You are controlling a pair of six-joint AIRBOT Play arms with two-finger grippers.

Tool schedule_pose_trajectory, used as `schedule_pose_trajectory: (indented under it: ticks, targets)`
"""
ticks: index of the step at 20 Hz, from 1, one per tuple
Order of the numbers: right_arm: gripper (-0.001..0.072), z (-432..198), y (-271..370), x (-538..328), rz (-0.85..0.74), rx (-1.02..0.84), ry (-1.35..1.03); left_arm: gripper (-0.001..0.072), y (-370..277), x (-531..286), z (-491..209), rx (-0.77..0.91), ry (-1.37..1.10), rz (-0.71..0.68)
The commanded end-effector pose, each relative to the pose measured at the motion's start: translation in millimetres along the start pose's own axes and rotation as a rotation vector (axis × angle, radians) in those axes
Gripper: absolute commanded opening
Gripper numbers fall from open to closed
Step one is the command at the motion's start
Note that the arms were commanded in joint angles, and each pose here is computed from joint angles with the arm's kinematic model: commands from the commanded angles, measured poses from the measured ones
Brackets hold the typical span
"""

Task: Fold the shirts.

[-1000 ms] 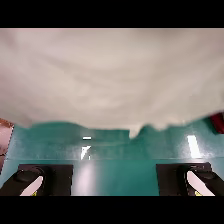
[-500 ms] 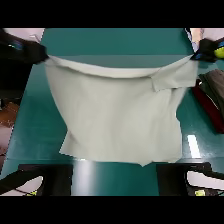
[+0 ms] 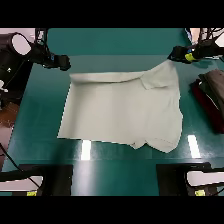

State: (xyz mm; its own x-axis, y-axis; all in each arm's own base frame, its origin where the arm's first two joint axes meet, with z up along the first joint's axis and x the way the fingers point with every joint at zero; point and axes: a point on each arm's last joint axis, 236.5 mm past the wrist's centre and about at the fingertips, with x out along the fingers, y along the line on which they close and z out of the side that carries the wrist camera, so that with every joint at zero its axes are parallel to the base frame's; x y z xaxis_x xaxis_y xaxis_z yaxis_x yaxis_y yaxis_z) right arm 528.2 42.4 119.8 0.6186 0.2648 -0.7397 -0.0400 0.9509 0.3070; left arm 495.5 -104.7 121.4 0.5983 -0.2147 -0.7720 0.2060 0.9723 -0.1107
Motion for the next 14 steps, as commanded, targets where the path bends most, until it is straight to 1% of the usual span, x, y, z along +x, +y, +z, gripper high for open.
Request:
schedule_pose_trajectory:
  ticks: [1, 4, 7, 8, 10, 11, 14]
  targets:
    - [0.0452, 9, -8, 0, -0.011, 0.010, -0.038, 0.0532, 25, -1, -2, -0.051, 0.017, 0.039]
    - [0.0451, 2, -18, -30, -0.024, 0.018, -0.005, 0.0531, 68, -24, -37, -0.124, 0.176, 0.085]
    - [0.0450, -8, -16, -72, -0.028, -0.045, 0.022, 0.0530, 105, -51, -87, -0.164, 0.368, 0.085]
    - [0.0450, -10, -11, -83, -0.026, -0.075, 0.020, 0.0530, 107, -56, -97, -0.208, 0.395, 0.054]
    - [0.0450, -8, -1, -107, -0.023, -0.111, -0.007, 0.0530, 92, -60, -115, -0.279, 0.397, -0.083]
    - [0.0450, -6, 4, -118, -0.021, -0.120, -0.029, 0.0530, 86, -60, -133, -0.304, 0.415, -0.122]
    - [0.0450, -2, 15, -140, -0.017, -0.141, -0.076, 0.0530, 76, -58, -210, -0.368, 0.512, -0.149]
